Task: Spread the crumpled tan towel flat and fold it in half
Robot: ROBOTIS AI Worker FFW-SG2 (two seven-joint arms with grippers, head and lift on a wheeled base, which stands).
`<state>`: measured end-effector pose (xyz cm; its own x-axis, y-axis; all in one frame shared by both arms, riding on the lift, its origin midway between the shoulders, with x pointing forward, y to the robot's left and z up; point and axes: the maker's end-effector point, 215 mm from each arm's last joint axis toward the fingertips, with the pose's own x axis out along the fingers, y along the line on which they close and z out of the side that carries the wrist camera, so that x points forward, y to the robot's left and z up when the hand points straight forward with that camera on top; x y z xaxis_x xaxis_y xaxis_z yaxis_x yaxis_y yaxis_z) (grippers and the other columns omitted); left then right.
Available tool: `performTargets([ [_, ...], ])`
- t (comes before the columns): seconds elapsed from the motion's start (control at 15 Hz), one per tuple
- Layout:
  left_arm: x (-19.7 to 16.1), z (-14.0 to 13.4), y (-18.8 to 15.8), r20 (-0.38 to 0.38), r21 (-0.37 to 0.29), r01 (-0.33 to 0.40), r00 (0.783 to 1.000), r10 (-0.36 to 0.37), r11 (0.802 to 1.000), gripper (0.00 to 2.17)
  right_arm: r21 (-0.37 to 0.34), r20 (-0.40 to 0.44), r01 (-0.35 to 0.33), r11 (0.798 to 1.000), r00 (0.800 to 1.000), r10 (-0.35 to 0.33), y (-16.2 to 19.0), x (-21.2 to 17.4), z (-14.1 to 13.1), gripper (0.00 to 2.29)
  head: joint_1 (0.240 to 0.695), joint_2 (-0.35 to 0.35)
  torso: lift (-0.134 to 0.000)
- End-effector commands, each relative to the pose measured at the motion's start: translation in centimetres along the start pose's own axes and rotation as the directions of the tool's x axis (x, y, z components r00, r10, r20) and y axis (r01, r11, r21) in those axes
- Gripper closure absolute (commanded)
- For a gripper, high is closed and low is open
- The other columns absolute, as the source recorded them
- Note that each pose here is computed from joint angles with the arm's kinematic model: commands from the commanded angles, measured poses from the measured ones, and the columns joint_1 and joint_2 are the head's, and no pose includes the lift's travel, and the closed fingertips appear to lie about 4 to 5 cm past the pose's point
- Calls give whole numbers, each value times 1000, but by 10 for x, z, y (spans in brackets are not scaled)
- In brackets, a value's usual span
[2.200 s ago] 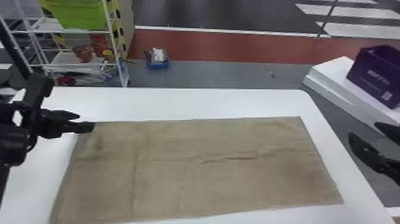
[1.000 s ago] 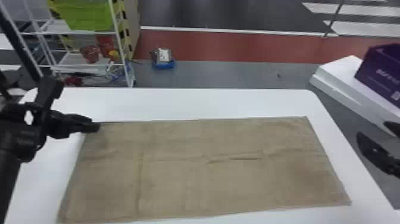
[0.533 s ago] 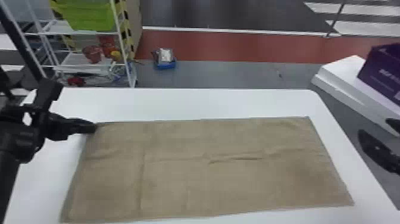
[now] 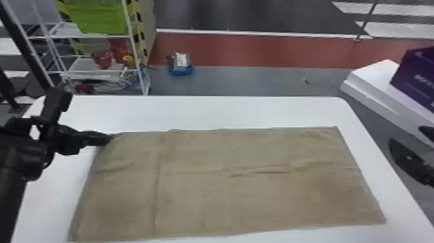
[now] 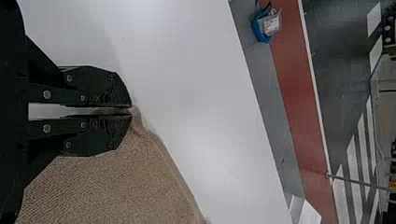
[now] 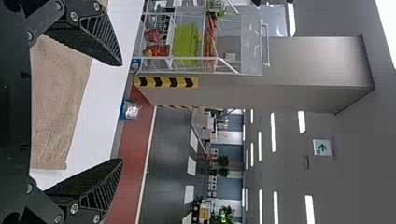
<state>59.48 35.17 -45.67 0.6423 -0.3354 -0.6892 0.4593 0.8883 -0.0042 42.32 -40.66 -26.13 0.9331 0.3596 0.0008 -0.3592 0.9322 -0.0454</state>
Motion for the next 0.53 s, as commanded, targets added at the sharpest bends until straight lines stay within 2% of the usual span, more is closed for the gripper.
performTargets([
  [0.0, -2, -5, -5, -9, -7, 4, 1000, -4, 1000, 1065, -39, 1, 21, 999, 1000, -21, -10, 14, 9, 174, 695, -58, -124],
  [0.2, -11, 0, -4, 3, -7, -4, 1000, 4, 1000, 1065, -116, -35, -7, 993, 999, 3, -18, 62, 24, 174, 695, -62, -124],
  [0.33, -19, 2, -2, 18, -8, -19, 1000, 19, 1000, 1065, -177, -126, -48, 983, 992, 26, -26, 102, 20, 174, 695, -52, -124],
  [0.47, -28, 2, 3, 37, -12, -35, 999, 35, 999, 1065, -228, -253, -90, 970, 967, 30, -37, 130, -6, 174, 695, -40, -124],
])
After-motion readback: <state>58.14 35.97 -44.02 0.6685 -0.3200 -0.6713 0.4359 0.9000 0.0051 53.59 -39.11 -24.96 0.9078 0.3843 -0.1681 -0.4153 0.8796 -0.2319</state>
